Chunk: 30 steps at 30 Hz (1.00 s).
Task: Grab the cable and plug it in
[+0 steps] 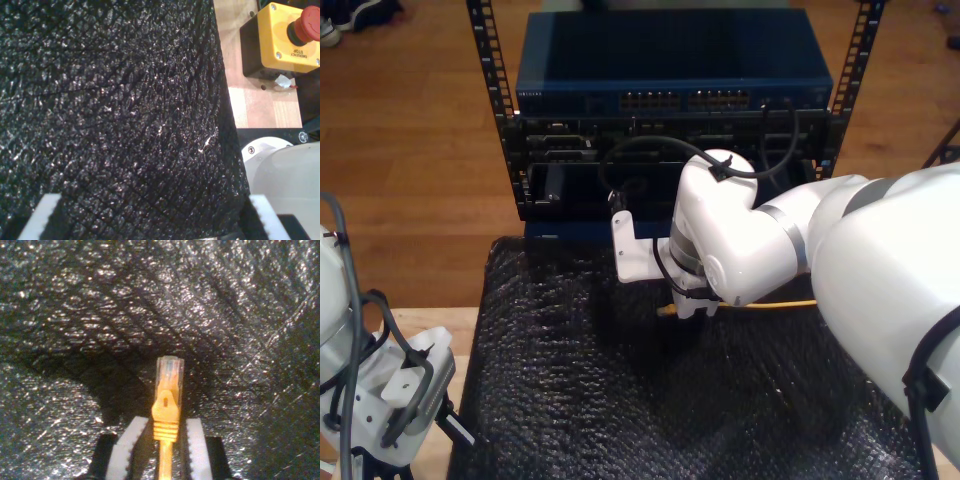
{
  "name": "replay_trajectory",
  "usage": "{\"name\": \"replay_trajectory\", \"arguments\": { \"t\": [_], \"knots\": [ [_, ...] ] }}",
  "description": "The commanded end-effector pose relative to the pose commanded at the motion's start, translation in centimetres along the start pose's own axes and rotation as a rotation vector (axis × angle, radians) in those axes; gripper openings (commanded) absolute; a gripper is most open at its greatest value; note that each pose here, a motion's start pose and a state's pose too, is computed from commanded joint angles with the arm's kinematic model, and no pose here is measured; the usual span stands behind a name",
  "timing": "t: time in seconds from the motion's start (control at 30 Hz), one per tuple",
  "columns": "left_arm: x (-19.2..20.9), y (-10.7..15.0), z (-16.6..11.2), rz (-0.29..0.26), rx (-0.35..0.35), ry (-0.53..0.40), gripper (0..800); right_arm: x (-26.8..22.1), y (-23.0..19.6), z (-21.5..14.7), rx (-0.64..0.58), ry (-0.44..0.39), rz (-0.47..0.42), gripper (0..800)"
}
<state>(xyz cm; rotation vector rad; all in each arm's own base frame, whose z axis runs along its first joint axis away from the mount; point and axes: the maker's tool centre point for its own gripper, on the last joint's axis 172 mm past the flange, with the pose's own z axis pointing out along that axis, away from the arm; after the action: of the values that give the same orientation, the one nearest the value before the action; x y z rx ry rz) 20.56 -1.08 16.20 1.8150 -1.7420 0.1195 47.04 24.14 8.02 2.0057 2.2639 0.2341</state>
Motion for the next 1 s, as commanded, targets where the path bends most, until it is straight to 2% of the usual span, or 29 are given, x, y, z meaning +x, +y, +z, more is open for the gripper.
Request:
{"name": "replay_trajectory", "arguments": {
  "t": [0.3, 0.43, 0.57, 0.67, 0.87, 1.0],
  "knots": [
    [0.0, 0.0, 0.0, -0.001, -0.001, 0.002, 800, -0.2, -0.1, 0.1, -0.003, -0.009, -0.014, 165],
    [0.0, 0.0, 0.0, 0.000, 0.001, 0.001, 800, -0.2, -0.2, 0.1, -0.001, -0.010, -0.014, 113],
    [0.0, 0.0, 0.0, 0.000, 0.000, 0.000, 800, -0.2, -0.2, 0.2, 0.000, -0.010, -0.014, 28],
    [0.0, 0.0, 0.0, 0.000, -0.001, 0.001, 800, -0.3, -0.4, 0.2, 0.003, -0.011, -0.013, 7],
    [0.0, -0.1, -0.1, 0.000, 0.002, 0.001, 800, -0.2, 0.4, -3.1, -0.038, 0.009, 0.007, 6],
    [0.1, -0.1, -0.2, 0.000, 0.004, 0.002, 800, -1.1, -0.5, -5.6, -0.019, -0.004, 0.020, 6]
  ]
}}
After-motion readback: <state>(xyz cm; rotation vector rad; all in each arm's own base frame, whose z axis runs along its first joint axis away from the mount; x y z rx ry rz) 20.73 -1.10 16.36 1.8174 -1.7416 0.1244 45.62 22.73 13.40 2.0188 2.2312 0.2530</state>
